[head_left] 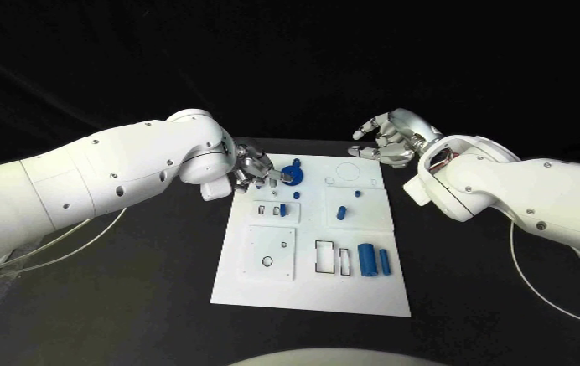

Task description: Assemble the parts on the task board

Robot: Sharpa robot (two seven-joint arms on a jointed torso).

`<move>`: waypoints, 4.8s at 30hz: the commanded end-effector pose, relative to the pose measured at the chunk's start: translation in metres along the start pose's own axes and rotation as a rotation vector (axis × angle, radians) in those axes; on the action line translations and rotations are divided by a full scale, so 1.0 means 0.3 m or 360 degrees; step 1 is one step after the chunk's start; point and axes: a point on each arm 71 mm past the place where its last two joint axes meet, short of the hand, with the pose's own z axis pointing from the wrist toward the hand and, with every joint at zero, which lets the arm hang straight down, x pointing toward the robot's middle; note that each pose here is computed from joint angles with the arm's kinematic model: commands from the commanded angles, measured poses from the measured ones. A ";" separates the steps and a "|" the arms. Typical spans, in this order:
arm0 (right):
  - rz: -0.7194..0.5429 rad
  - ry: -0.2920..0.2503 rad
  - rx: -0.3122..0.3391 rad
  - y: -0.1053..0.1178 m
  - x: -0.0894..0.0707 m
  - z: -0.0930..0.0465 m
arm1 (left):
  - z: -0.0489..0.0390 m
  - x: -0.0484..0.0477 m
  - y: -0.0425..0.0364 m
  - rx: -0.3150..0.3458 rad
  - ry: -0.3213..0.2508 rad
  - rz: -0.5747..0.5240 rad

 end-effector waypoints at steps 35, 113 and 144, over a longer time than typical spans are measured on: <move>-0.0002 0.0042 0.0045 -0.012 0.009 0.005 | 0.059 0.059 -0.037 -0.0262 0.0222 0.0259; -0.0019 0.0068 0.0054 -0.010 0.030 0.014 | 0.113 0.094 -0.074 -0.0286 0.0307 0.0285; -0.0031 0.0063 0.0054 -0.012 0.030 0.016 | 0.118 0.100 -0.081 -0.0257 0.0294 0.0205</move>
